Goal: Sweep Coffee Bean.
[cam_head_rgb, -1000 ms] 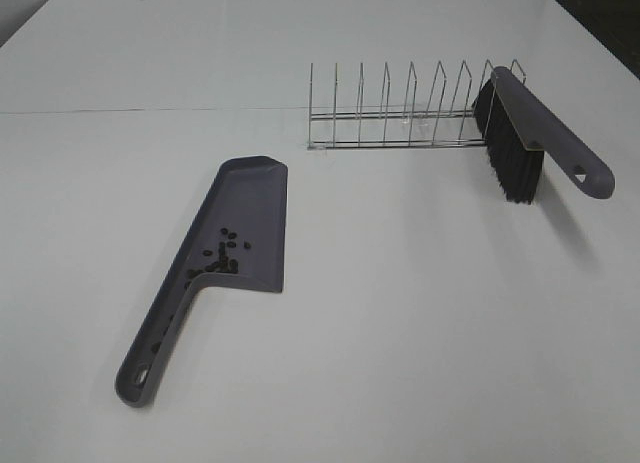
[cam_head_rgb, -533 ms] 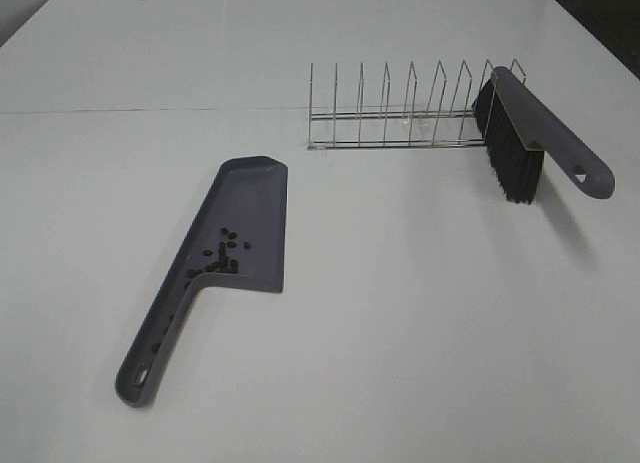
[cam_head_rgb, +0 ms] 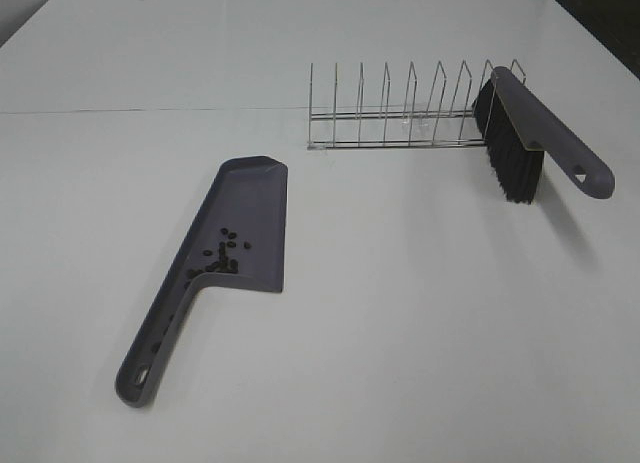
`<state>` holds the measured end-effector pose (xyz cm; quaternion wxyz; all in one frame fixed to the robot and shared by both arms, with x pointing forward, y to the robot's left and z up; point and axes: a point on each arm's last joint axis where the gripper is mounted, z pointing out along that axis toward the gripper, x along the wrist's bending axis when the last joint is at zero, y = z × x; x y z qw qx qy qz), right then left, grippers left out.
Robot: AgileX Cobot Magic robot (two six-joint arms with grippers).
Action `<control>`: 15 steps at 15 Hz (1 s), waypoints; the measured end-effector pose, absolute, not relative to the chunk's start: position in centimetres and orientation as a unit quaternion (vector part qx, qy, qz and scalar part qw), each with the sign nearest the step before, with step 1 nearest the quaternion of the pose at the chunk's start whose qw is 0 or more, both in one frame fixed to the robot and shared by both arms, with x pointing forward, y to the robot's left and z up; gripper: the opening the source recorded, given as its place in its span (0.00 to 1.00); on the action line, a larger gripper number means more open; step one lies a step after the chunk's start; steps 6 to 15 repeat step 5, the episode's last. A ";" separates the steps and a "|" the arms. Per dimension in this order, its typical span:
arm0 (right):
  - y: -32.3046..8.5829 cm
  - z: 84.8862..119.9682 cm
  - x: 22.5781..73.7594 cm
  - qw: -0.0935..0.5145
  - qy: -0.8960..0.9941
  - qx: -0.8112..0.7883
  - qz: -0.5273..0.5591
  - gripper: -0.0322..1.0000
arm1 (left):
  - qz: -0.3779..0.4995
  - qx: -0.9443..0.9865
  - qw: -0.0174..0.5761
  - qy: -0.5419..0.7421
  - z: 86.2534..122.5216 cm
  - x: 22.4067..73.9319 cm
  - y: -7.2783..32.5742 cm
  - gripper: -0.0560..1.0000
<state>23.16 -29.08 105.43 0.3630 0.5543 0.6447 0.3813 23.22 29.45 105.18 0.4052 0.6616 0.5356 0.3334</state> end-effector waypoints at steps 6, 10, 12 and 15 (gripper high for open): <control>-29.1 105.4 23.2 0.363 0.645 0.554 0.381 0.68 | 0.333 0.662 0.405 0.536 105.2 23.2 29.4 0.63; -29.1 105.4 23.2 0.363 0.645 0.554 0.381 0.68 | 0.333 0.662 0.405 0.536 105.2 23.2 29.4 0.63; -29.1 105.4 23.2 0.363 0.645 0.554 0.381 0.68 | 0.333 0.662 0.405 0.536 105.2 23.2 29.4 0.63; -29.1 105.4 23.2 0.363 0.645 0.554 0.381 0.68 | 0.333 0.662 0.405 0.536 105.2 23.2 29.4 0.63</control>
